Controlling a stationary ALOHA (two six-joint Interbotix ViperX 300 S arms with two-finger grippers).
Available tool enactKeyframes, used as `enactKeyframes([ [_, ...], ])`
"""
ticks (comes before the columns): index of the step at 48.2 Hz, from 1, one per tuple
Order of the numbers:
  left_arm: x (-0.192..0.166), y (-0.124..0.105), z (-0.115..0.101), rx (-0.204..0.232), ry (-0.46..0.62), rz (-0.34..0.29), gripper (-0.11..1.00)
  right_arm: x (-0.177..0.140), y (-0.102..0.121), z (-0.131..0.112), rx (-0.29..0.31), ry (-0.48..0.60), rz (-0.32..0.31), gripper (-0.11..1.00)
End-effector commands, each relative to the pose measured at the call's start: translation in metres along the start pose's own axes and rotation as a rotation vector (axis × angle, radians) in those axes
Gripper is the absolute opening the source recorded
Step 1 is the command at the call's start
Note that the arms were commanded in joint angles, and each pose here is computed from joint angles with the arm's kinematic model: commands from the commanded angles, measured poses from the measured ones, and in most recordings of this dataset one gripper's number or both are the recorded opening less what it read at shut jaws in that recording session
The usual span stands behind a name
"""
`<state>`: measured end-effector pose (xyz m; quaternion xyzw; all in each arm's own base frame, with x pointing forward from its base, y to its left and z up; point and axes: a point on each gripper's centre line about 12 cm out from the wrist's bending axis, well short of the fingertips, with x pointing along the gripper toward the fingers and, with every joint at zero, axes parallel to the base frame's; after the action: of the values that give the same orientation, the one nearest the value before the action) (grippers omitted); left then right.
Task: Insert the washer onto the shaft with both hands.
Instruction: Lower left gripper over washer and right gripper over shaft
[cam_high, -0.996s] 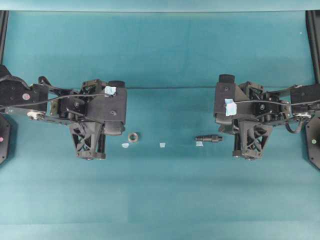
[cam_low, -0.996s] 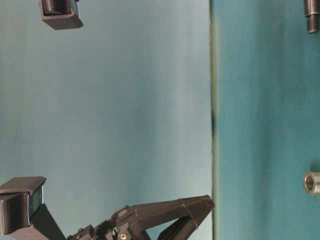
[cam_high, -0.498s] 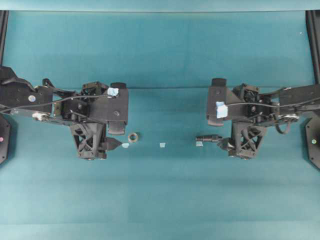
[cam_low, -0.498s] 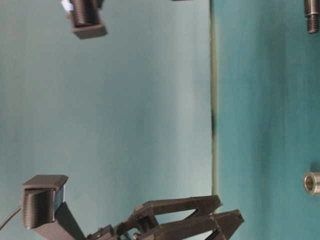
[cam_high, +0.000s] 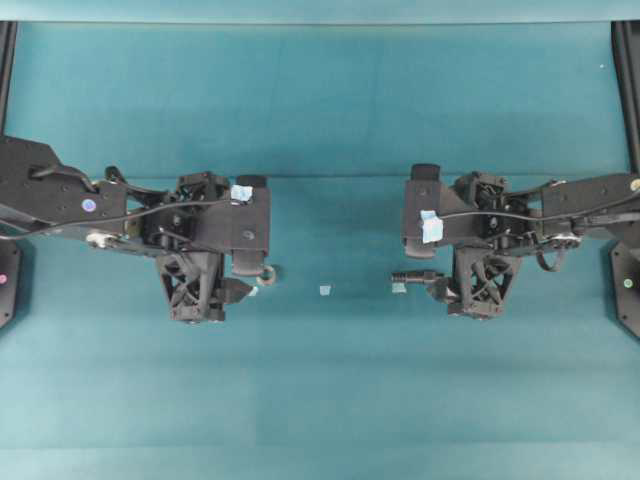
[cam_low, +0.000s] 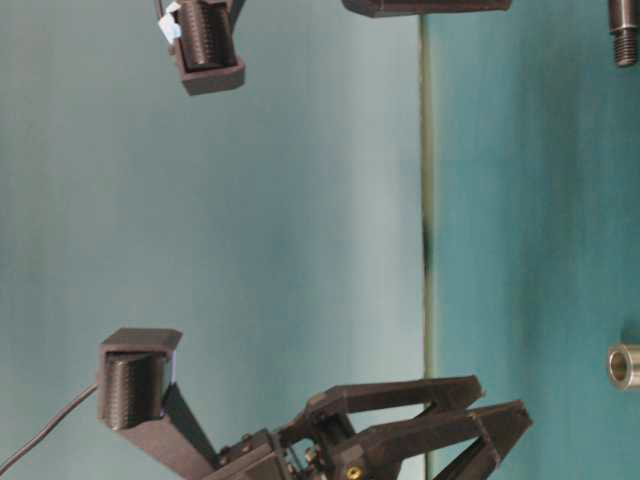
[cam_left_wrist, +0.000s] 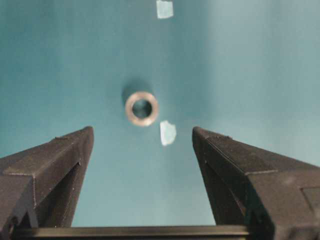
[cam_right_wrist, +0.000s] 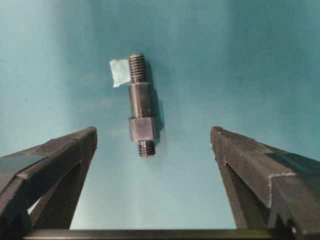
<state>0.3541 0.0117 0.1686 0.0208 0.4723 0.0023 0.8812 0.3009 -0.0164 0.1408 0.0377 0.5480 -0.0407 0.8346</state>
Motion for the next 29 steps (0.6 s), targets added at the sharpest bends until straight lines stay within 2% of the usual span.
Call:
enactKeyframes([
  [1,0.001,0.003,0.003,0.000,-0.023,0.007,0.85,0.002,0.001,0.003,-0.016,-0.006,0.000,0.90],
  [29,0.041,0.009,-0.012,0.003,0.027,0.013,0.84,0.032,0.003,-0.007,-0.015,0.066,0.000,0.88],
])
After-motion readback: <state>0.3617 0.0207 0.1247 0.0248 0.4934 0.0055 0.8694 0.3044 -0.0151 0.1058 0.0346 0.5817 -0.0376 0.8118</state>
